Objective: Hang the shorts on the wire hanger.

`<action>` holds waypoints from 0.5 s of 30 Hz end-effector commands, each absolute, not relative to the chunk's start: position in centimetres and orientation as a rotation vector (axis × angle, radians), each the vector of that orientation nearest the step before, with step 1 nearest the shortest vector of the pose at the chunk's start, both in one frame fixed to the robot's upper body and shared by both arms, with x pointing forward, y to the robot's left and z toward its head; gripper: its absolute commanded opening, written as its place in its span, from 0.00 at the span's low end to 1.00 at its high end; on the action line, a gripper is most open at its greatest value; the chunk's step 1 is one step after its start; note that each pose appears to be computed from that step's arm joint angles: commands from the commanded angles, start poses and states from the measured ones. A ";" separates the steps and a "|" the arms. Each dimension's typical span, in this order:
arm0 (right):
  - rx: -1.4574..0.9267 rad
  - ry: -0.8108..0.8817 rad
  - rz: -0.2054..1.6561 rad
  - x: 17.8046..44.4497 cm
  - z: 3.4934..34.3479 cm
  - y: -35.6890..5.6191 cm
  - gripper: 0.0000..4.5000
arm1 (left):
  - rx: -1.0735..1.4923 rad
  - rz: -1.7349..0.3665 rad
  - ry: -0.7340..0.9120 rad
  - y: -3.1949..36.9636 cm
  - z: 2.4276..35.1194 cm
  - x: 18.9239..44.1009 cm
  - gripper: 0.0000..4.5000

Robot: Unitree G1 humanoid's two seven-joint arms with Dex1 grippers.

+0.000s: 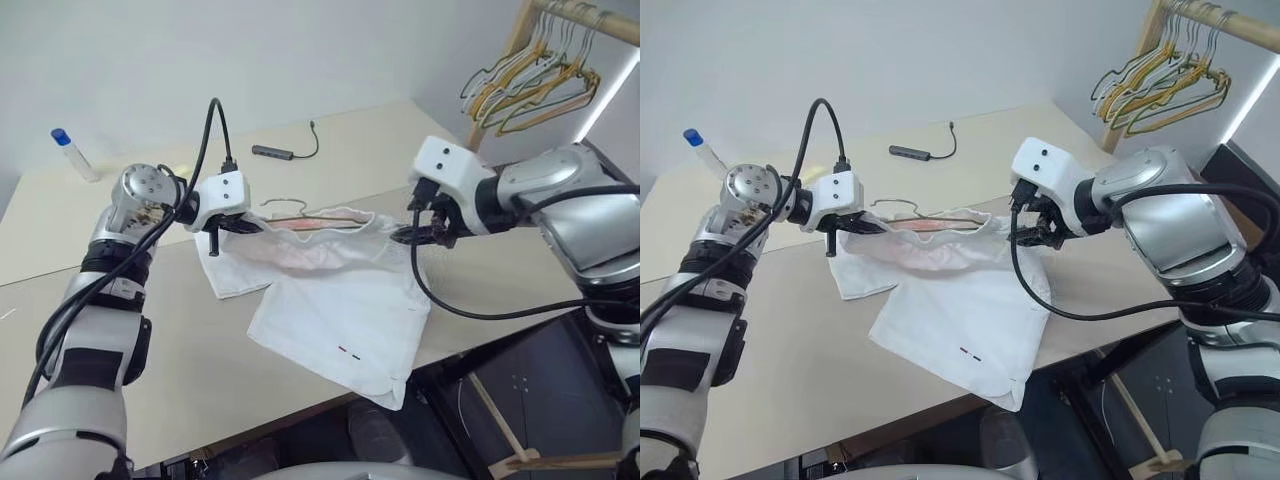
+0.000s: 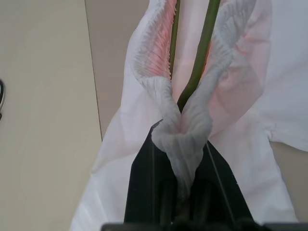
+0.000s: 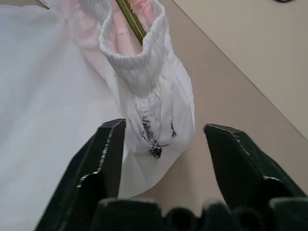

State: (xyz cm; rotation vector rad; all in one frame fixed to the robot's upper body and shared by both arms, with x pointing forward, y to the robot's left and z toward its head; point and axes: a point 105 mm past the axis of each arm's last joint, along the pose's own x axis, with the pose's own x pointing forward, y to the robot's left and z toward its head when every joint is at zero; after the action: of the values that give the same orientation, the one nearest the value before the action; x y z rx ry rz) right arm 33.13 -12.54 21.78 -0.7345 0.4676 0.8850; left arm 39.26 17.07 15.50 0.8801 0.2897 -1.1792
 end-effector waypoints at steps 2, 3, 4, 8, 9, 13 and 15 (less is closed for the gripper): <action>-0.782 0.389 0.919 33.2 23.2 -11.5 0.57 | 0.896 -1.154 0.238 17.3 17.4 39.5 0.00; -0.789 0.383 0.924 33.4 23.4 -11.3 0.57 | 0.897 -1.155 0.234 17.2 17.5 39.5 0.00; -0.794 0.379 0.928 33.5 23.5 -11.1 0.57 | 0.898 -1.156 0.231 17.1 17.5 39.5 0.00; -0.827 0.364 0.975 33.6 23.7 -10.0 0.65 | 0.902 -1.161 0.224 16.8 17.6 39.6 0.00; -0.838 0.371 0.981 33.6 23.6 -9.9 0.70 | 0.902 -1.161 0.223 16.8 17.7 39.6 0.00; -0.899 0.421 0.952 34.3 23.1 -9.7 0.99 | 0.901 -1.162 0.221 16.8 17.6 39.5 0.00; -0.911 0.473 0.942 34.9 22.5 -9.5 0.99 | 0.901 -1.164 0.221 16.8 17.6 39.5 0.00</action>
State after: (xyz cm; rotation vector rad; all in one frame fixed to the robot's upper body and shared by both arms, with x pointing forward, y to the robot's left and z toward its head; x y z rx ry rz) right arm 34.54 -9.56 21.83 -0.8872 0.4795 0.9644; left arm 39.24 17.02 15.63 0.8854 0.2860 -1.1814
